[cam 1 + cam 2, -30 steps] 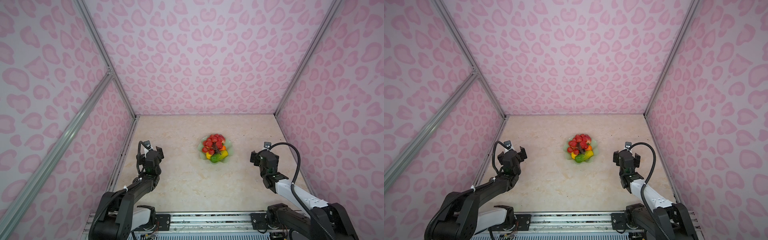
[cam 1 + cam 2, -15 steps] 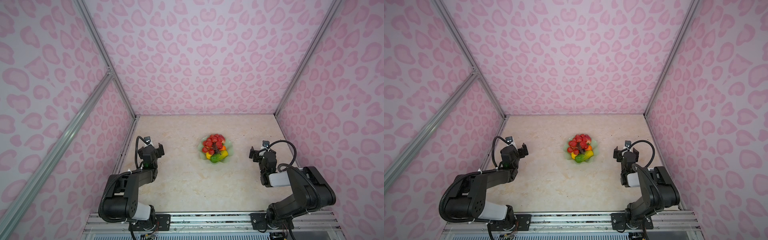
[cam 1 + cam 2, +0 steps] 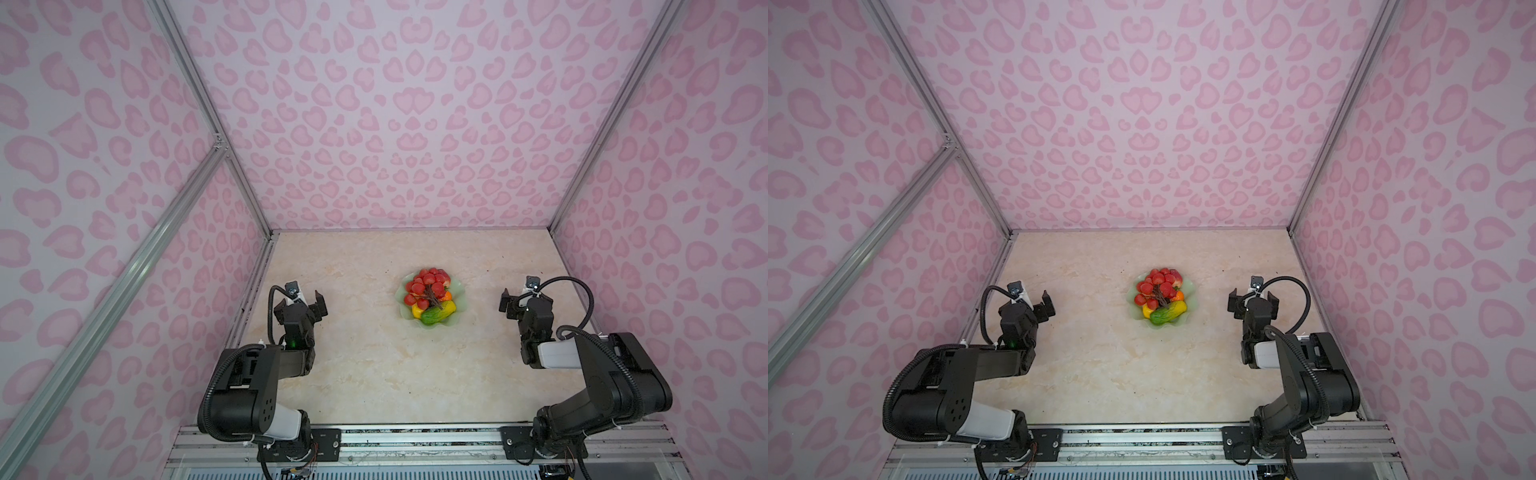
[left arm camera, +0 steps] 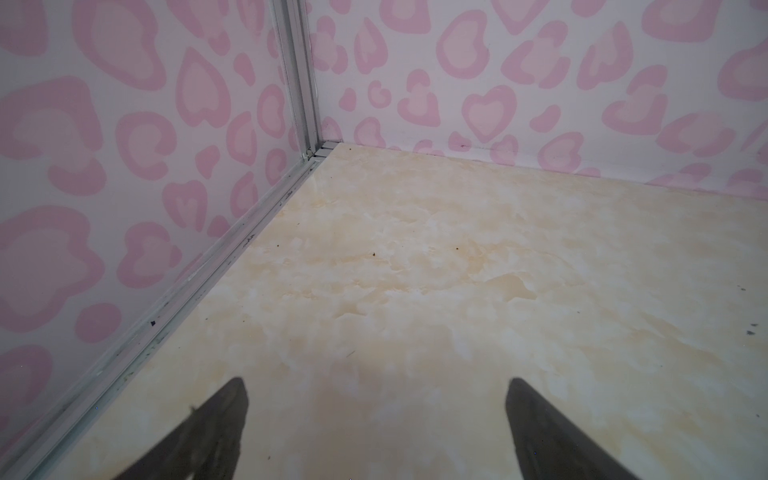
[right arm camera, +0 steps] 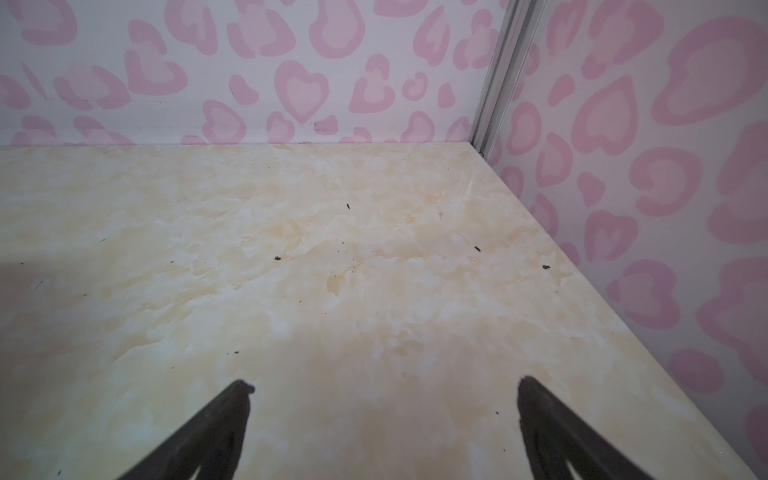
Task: Place and organize the fake fruits in the fruit bowl
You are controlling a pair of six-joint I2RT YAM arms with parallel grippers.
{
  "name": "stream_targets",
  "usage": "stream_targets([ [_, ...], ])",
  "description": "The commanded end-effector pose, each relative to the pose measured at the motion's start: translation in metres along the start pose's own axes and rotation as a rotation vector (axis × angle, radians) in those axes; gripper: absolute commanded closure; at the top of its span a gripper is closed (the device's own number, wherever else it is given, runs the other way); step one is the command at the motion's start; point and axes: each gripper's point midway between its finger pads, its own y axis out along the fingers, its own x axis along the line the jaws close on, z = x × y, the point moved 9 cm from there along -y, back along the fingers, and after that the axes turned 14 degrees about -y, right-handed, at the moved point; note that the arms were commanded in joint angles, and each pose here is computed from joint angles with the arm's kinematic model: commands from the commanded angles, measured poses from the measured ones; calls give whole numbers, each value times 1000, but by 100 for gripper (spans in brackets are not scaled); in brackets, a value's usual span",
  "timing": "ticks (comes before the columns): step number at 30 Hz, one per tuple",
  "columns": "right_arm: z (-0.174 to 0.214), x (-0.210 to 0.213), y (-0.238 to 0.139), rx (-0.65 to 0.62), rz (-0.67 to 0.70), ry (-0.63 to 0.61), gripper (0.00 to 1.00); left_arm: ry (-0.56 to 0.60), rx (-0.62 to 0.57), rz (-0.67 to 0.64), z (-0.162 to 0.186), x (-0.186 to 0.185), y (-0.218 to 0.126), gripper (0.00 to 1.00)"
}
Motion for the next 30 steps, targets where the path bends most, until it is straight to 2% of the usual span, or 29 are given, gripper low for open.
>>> stream_targets([
  [1,-1,1,0,-7,-19,9,0,-20,-49,13,-8,-2,0,2],
  [7,2,-6,-3,-1,64,43,0,-21,-50,13,-8,-2,0,2],
  [8,1,-4,-3,-5,39,31,0,-21,-49,13,-8,-2,0,2],
  [10,-2,12,-6,-60,-158,-55,0,-21,-50,14,-8,-2,0,2],
  [11,1,7,-9,-62,-106,-25,0,-20,-50,13,-8,-2,0,2],
  [12,5,-7,-10,-35,58,58,0,-21,-50,13,-8,-2,0,2],
  [13,7,-14,-11,-22,160,90,0,-20,-50,13,-8,-2,0,2],
  [14,6,-9,-12,-37,105,65,0,-21,-50,14,-8,-2,0,2],
  [16,-2,13,-8,-84,-166,-58,0,-20,-49,13,-8,-2,0,2],
  [17,-1,6,-6,-47,-86,-15,1,-20,-49,13,-8,-2,0,2],
  [18,2,-6,-3,3,55,52,1,-21,-50,13,-8,-2,0,2],
  [19,3,-8,-4,-6,71,54,1,-20,-50,14,-8,-2,0,2],
  [21,0,2,-2,-24,-32,-4,1,-21,-51,12,-8,-2,0,2],
  [30,-1,0,1,-2,-31,13,1,-20,-50,12,-8,-2,0,2],
])
